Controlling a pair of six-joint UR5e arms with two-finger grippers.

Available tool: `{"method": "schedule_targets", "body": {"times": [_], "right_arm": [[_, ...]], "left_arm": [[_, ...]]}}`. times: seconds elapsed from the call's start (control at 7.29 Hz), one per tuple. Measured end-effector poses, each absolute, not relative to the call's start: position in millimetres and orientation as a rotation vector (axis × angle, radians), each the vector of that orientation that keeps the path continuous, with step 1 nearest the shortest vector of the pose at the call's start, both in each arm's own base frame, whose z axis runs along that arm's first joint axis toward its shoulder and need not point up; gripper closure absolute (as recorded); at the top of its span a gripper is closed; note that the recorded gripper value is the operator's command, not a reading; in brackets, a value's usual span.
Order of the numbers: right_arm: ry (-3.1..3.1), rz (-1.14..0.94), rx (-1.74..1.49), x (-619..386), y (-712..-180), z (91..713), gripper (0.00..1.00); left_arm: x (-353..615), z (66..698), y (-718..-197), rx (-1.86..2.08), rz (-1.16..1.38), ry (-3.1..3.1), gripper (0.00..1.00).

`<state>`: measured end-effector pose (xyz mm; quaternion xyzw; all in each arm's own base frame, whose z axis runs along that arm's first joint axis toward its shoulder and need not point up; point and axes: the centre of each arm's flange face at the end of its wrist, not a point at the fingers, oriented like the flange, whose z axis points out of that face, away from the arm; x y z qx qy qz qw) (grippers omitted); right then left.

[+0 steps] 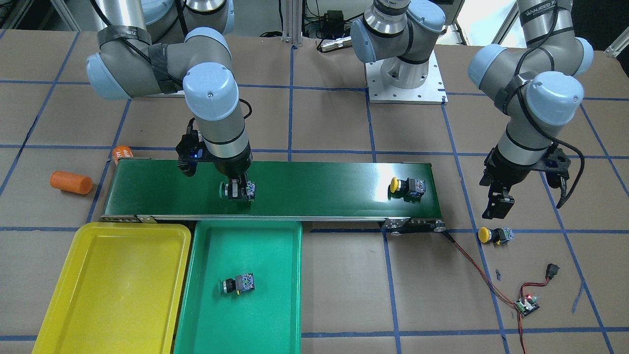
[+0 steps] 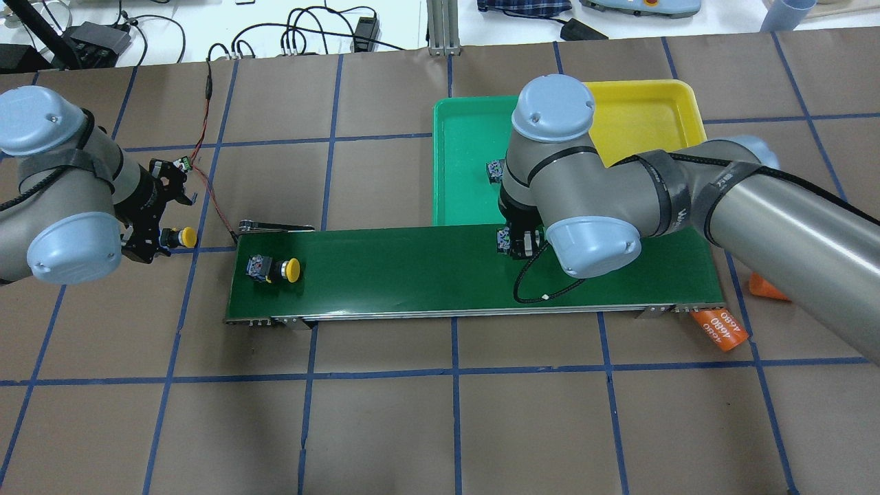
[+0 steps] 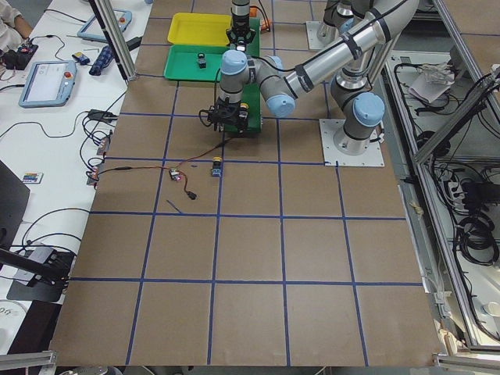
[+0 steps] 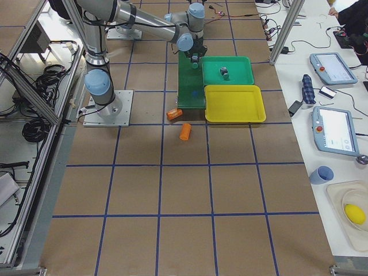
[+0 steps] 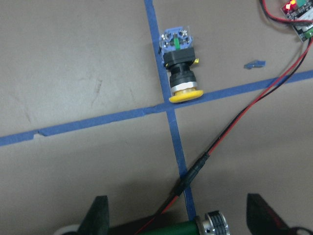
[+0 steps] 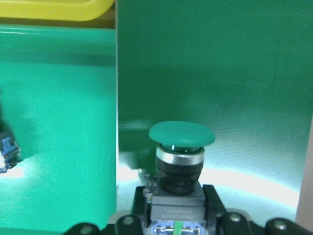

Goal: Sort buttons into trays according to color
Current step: 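Drop the green switch into the green tray while the left gripper grasps another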

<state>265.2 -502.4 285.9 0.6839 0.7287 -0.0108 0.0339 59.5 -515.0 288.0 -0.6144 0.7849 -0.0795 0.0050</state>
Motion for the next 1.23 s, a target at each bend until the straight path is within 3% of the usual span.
{"method": "schedule_targets", "body": {"times": [0.55, 0.69, 0.82, 1.23], "right_arm": [[2.213, -0.214, 1.979, 263.0, -594.9, 274.6, 1.00], [2.231, -0.242, 1.950, 263.4, -607.5, 259.3, 0.83], [2.261, -0.271, 1.925, 262.0, -613.7, 248.2, 0.01], [2.320, -0.409, 1.939, 250.4, -616.0, 244.0, 0.00]], "left_arm": [[116.5, 273.4, -529.3, -1.762, -0.267, 2.508, 0.15], [124.7, 263.1, -534.6, -1.751, -0.256, 2.509, 0.15], [129.9, 252.1, -540.7, -1.744, -0.247, 2.511, 0.18], [139.4, 215.1, -558.1, -1.766, -0.239, 2.501, 0.22]]}}
